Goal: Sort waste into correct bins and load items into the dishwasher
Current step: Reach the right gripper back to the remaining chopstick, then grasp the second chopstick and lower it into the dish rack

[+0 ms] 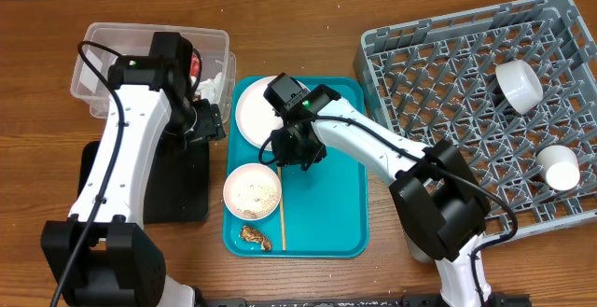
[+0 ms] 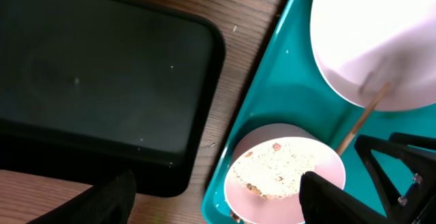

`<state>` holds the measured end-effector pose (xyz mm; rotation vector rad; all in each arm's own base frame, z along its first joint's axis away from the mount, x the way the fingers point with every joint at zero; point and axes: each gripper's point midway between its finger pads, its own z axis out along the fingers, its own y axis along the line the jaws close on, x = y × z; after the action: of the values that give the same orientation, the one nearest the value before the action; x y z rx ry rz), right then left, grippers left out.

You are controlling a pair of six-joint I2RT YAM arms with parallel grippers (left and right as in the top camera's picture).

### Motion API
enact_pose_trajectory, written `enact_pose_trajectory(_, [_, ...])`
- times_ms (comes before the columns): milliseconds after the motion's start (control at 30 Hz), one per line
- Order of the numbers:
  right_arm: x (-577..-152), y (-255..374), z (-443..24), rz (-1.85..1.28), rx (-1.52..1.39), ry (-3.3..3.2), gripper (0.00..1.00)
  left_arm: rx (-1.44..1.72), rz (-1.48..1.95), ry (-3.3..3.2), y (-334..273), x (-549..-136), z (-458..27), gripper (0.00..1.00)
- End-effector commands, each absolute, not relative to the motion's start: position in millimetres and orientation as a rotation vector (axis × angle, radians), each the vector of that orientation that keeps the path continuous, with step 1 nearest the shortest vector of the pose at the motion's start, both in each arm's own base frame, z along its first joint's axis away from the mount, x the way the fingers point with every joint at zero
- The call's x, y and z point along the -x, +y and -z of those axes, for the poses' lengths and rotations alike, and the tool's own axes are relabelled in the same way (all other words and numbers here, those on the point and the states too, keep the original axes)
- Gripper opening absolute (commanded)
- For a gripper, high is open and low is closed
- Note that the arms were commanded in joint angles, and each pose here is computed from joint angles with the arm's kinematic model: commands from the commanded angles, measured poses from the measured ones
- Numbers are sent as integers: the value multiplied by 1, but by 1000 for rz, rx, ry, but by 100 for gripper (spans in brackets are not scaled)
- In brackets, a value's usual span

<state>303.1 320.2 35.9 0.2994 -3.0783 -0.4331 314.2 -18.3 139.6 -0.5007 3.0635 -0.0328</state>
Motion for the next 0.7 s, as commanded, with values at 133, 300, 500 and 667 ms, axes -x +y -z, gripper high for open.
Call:
enact_pose_trajectory(133, [-301, 320, -17, 365, -269, -3074, 47, 542, 14, 3017, -12, -317, -150, 79])
enact_pose_trajectory(300, [-296, 327, -17, 369, -302, -3075, 47, 542, 14, 3017, -12, -317, -150, 79])
enact_pose_trajectory(500, [-295, 323, -15, 305, -272, -3100, 46, 542, 15, 3017, -12, -317, -150, 79])
enact_pose_trajectory(667, [-294, 314, -14, 243, -254, -3099, 41, 543, 15, 3018, -12, -316, -150, 79])
